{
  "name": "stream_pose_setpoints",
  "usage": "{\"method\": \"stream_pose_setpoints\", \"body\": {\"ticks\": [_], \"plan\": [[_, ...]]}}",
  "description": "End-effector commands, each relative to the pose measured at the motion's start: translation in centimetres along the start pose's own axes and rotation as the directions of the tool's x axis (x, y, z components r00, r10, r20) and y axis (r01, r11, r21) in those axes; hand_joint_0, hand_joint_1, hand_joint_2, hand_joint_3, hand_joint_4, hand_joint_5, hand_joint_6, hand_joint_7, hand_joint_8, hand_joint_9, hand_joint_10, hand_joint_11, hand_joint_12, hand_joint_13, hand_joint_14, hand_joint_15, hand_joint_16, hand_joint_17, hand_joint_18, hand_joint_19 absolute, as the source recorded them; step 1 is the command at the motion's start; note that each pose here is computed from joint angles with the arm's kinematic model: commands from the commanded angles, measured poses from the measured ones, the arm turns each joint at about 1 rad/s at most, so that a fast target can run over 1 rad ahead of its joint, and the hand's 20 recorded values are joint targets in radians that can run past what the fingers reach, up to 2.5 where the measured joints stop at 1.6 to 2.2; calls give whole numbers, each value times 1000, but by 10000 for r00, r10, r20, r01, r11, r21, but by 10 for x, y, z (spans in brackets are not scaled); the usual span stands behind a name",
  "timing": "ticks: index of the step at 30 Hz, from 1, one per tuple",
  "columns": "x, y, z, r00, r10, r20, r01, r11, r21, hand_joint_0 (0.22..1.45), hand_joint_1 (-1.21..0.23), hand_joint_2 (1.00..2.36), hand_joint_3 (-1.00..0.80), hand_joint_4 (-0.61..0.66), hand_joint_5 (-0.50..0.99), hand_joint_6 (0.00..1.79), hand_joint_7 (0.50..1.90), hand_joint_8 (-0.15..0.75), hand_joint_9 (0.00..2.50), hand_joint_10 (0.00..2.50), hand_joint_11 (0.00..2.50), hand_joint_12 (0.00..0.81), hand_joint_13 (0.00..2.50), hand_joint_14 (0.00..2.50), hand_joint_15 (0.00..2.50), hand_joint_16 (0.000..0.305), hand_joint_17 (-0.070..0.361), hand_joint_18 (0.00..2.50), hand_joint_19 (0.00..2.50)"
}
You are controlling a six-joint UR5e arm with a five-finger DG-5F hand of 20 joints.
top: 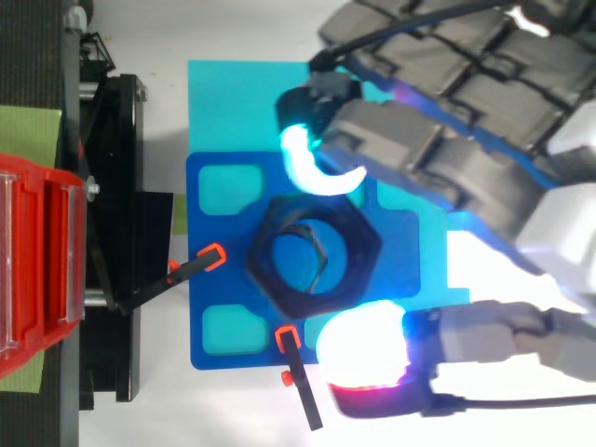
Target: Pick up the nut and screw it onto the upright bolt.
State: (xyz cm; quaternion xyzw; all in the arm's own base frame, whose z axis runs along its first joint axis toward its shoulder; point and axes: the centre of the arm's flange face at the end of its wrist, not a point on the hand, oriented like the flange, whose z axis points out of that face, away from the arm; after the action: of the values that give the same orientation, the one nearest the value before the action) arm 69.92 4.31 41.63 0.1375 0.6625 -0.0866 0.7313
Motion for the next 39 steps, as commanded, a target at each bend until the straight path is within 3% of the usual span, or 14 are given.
{"method": "stream_pose_setpoints", "body": {"ticks": [1,2,5,7,10,15,20,23,31,39], "plan": [[14,2,10,9996,127,247,-124,9998,-136,529,-596,1000,-500,228,-190,756,925,267,477,0,0,321,530,0,0,37,83,319,0],[27,4,15,9998,88,199,-85,9998,-165,528,-596,1000,-500,228,-190,756,921,267,477,0,0,321,530,0,0,37,84,320,0],[30,5,18,9993,178,323,-171,9996,-215,528,-596,1000,-500,227,-189,756,920,268,478,0,0,321,530,0,0,37,84,320,0],[38,7,22,9989,241,409,-230,9994,-265,529,-595,1000,-500,227,-189,755,926,268,478,0,0,320,531,0,0,37,84,319,0],[38,8,22,9985,272,470,-259,9993,-283,528,-595,1000,-500,227,-189,756,923,266,478,0,0,320,532,0,0,37,84,321,0],[41,5,19,9998,74,189,-69,9996,-272,529,-595,1000,-500,228,-189,755,929,268,477,0,0,319,533,0,0,37,84,322,0],[47,0,13,9986,-269,-449,259,9994,-216,529,-594,1000,-500,227,-188,753,932,267,480,0,0,319,532,0,0,37,84,323,0],[50,2,9,9971,-342,-674,324,9991,-274,529,-592,1000,-500,227,-188,753,928,267,479,0,0,318,532,0,0,37,84,322,0],[53,2,4,9938,-375,-1049,342,9989,-333,529,-593,1000,-500,226,-187,751,931,267,482,0,0,319,536,0,0,37,83,325,0],[52,4,5,9953,-267,-931,233,9990,-376,529,-593,1000,-500,224,-186,750,931,269,486,0,0,317,541,0,0,37,83,327,0]]}}
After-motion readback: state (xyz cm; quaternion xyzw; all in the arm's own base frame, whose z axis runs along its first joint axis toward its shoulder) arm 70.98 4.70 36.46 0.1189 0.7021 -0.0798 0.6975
